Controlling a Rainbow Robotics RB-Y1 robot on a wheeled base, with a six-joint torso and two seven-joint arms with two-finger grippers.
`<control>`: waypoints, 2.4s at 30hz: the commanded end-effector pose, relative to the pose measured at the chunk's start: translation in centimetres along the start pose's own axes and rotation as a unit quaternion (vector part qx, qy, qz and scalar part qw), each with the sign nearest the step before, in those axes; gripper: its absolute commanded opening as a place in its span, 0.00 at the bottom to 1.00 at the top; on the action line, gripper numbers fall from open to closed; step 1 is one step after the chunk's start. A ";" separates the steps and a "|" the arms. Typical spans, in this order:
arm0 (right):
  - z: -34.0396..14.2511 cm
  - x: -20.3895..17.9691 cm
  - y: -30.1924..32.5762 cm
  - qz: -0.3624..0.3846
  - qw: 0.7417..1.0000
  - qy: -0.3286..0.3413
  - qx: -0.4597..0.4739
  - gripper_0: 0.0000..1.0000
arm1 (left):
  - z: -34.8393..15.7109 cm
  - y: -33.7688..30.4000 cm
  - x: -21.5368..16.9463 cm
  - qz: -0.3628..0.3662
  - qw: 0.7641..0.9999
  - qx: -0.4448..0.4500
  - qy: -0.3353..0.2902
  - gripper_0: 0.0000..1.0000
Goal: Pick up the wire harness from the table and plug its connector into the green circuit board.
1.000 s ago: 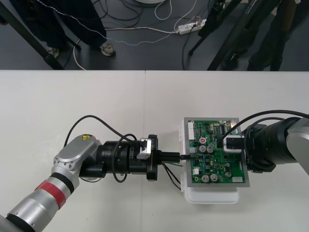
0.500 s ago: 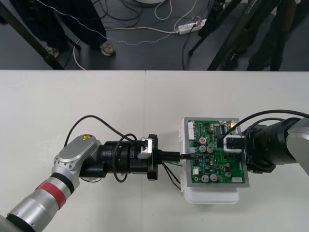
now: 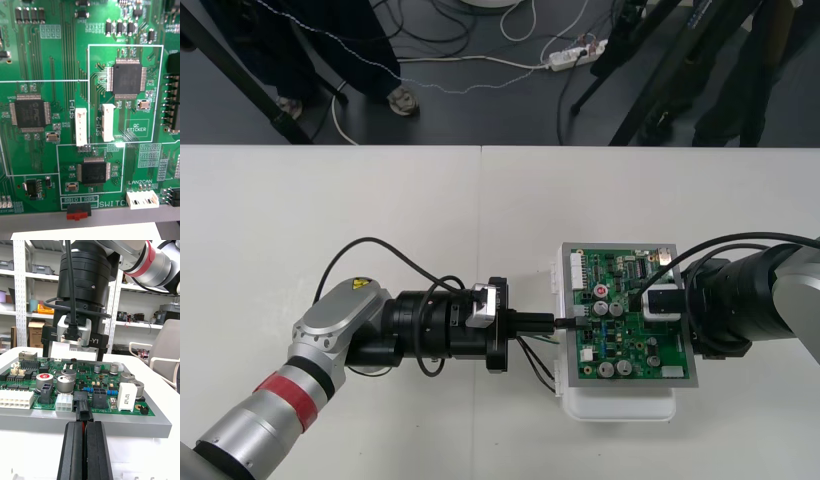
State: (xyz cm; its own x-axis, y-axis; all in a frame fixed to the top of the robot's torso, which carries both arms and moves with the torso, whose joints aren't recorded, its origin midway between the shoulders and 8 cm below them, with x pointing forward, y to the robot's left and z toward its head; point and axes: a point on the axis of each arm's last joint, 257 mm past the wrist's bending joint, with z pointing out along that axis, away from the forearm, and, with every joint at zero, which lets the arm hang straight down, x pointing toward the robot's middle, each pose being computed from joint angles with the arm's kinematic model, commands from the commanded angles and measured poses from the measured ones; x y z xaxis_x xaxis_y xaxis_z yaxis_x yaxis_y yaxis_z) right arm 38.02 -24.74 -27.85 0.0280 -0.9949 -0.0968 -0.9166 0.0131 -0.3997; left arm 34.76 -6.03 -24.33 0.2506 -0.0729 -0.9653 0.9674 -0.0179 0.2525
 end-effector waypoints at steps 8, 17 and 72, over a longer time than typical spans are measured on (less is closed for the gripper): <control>-0.3 -1.7 0.7 -0.021 1.000 -0.018 -0.002 1.00 | 3.1 1.0 -2.1 0.035 0.999 0.005 -0.021 0.00; -0.3 -1.7 0.6 -0.019 1.000 -0.018 -0.001 1.00 | 3.3 1.0 -2.3 0.044 0.999 0.007 -0.023 0.00; 0.0 -1.7 1.0 -0.007 1.000 -0.021 -0.009 1.00 | 5.3 0.1 -2.1 0.079 0.996 0.020 -0.022 0.00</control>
State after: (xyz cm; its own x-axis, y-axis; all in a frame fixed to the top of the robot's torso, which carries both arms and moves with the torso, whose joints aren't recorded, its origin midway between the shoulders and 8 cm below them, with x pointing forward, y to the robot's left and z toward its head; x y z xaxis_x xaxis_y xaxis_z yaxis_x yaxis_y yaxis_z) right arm 37.86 -24.69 -27.96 0.0319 -0.9947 -0.0976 -0.9189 0.0093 -0.3944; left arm 35.07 -7.09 -24.27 0.2800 -0.0679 -0.9576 0.9595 -0.0116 0.2814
